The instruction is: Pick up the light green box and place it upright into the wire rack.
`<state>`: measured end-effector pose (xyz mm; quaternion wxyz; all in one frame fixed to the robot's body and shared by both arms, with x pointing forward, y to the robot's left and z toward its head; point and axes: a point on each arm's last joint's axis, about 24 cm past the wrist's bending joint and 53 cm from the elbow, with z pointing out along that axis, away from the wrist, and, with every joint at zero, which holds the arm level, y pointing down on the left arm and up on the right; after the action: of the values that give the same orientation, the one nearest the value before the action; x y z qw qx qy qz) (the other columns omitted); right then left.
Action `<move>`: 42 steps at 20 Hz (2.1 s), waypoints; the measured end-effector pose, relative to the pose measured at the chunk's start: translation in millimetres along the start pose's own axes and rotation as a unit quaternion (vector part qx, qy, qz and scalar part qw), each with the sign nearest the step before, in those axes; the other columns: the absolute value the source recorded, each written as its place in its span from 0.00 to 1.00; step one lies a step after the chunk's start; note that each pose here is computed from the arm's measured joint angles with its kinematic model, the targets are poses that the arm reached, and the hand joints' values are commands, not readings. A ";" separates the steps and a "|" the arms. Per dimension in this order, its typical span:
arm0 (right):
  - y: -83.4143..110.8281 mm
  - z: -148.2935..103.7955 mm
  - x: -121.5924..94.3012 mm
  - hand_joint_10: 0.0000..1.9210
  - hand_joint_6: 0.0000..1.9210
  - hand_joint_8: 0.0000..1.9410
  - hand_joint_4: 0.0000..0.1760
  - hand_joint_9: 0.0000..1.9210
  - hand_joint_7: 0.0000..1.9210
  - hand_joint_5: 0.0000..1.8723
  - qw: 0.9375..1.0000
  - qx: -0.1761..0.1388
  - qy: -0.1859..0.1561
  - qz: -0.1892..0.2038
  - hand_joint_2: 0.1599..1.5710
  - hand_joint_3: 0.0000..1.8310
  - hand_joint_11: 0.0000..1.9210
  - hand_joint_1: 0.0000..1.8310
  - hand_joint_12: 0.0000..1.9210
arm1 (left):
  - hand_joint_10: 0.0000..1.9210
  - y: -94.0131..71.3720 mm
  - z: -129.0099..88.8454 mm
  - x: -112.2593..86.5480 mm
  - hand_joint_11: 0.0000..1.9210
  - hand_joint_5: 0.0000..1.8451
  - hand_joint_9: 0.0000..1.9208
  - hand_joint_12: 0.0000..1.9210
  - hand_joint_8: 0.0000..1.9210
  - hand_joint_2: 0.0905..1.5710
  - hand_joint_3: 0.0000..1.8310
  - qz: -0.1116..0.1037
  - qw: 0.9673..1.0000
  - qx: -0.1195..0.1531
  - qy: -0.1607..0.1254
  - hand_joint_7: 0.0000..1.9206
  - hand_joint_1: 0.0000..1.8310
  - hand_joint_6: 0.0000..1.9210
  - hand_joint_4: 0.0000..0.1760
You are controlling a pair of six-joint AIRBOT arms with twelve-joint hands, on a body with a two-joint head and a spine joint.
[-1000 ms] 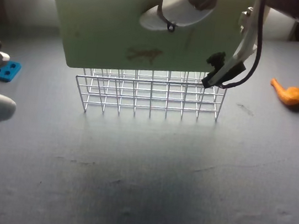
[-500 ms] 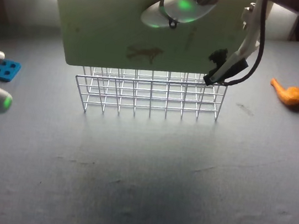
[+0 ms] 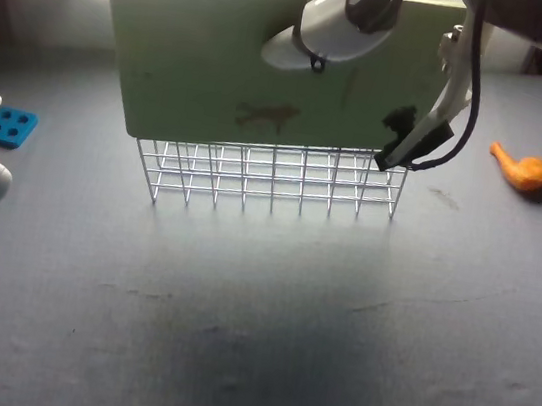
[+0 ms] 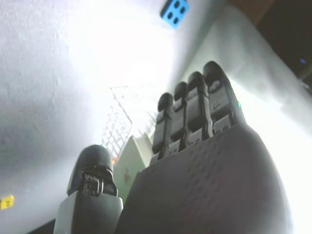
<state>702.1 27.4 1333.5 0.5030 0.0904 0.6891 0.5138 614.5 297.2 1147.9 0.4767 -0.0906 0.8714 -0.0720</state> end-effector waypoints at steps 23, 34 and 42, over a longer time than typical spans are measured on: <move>-19.6 10.5 -0.4 0.70 0.40 0.59 0.00 0.43 0.50 0.53 1.000 0.021 -0.005 0.001 0.68 0.00 0.31 0.75 0.81 | 0.00 0.0 0.2 -4.5 0.00 0.06 0.03 0.10 0.00 0.80 0.00 0.012 1.000 0.000 0.022 0.05 0.00 0.00 0.00; -20.9 12.9 -2.2 0.67 0.40 0.51 0.00 0.47 0.53 0.54 1.000 0.023 -0.008 0.002 0.67 0.00 0.34 0.76 0.80 | 0.00 2.1 0.2 -3.5 0.00 0.06 0.03 0.09 0.00 0.81 0.00 0.014 1.000 -0.004 0.024 0.04 0.00 0.00 0.00; -25.5 11.7 -11.2 0.68 0.38 0.54 0.00 0.46 0.52 0.54 0.999 0.033 -0.023 0.010 0.67 0.00 0.33 0.76 0.80 | 0.00 2.2 -0.2 1.0 0.00 0.04 0.04 0.12 0.00 0.81 0.00 0.012 0.999 -0.005 0.034 0.04 0.00 0.00 0.00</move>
<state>726.6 15.8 1320.2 0.5105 0.1258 0.6930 0.4933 613.6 299.1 1146.8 0.4471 -0.0801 0.8885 -0.0650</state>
